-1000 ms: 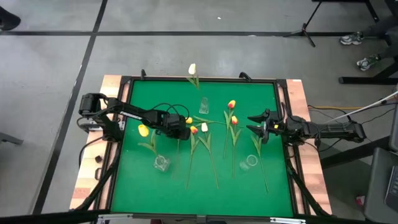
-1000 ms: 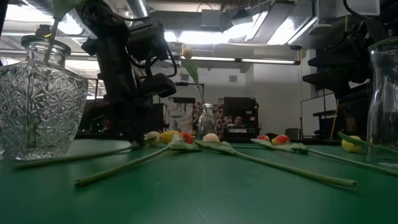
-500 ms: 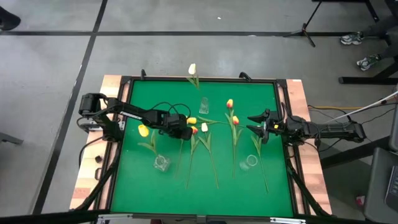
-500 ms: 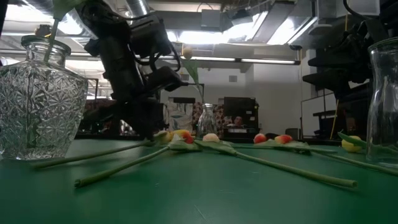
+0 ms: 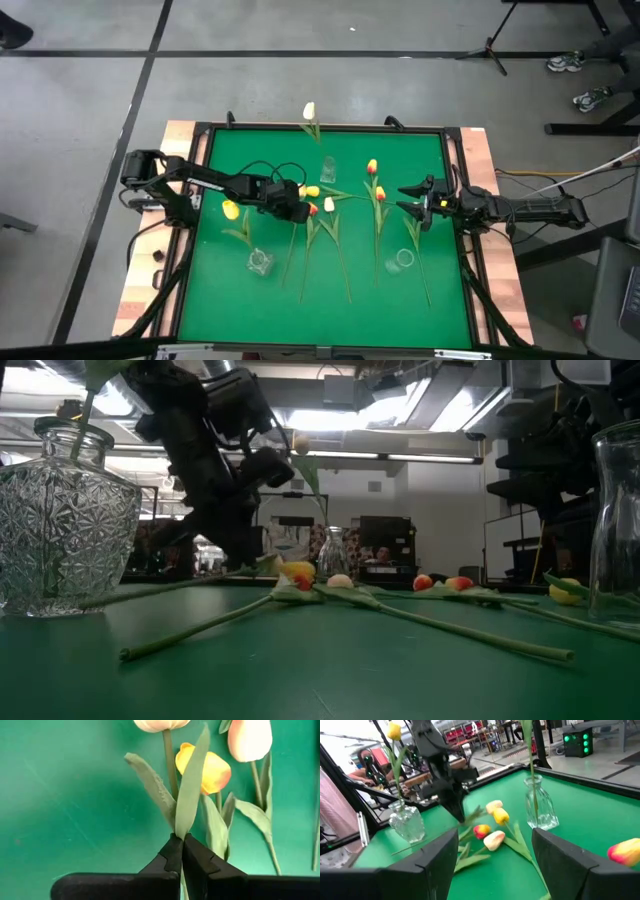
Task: Sort flowers into vase by color
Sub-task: Put the left white tulip into the top transparent vase
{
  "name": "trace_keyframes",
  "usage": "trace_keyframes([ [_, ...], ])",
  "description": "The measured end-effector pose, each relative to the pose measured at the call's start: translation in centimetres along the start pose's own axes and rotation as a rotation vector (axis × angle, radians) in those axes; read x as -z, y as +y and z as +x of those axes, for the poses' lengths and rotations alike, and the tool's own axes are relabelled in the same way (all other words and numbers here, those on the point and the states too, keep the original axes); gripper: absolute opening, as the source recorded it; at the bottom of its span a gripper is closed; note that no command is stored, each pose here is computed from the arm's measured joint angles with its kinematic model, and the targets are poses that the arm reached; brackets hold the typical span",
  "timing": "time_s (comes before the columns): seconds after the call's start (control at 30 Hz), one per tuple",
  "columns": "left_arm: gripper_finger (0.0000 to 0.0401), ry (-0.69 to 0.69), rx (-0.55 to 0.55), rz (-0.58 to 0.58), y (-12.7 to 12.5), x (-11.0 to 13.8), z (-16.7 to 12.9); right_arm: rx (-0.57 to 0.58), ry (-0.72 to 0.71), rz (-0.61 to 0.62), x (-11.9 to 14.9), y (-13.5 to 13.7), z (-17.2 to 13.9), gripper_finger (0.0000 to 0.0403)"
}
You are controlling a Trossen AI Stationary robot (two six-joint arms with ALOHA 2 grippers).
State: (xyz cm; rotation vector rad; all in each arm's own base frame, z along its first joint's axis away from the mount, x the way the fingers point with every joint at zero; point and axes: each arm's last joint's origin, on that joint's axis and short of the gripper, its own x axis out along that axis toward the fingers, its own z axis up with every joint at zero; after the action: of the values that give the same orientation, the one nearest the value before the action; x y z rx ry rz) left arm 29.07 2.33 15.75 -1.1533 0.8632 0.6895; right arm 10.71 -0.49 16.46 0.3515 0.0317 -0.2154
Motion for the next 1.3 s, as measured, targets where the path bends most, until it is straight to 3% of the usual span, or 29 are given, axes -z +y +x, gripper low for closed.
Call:
trace_keyframes([
  [0.7,0.0001,-0.235,0.258,0.14,-2.6,-1.2,-4.2,0.014,0.022,0.003,0.2,-0.1,0.0,0.0253],
  [1.13,0.0001,-0.777,0.546,0.411,-5.6,-4.9,-8.7,0.014,0.019,0.008,0.2,-0.1,0.0,0.0253],
  [1.3,0.0001,-1.023,0.535,0.536,-5.9,-6.4,-10.3,0.015,0.018,0.021,0.2,-0.1,0.0,0.0253],
])
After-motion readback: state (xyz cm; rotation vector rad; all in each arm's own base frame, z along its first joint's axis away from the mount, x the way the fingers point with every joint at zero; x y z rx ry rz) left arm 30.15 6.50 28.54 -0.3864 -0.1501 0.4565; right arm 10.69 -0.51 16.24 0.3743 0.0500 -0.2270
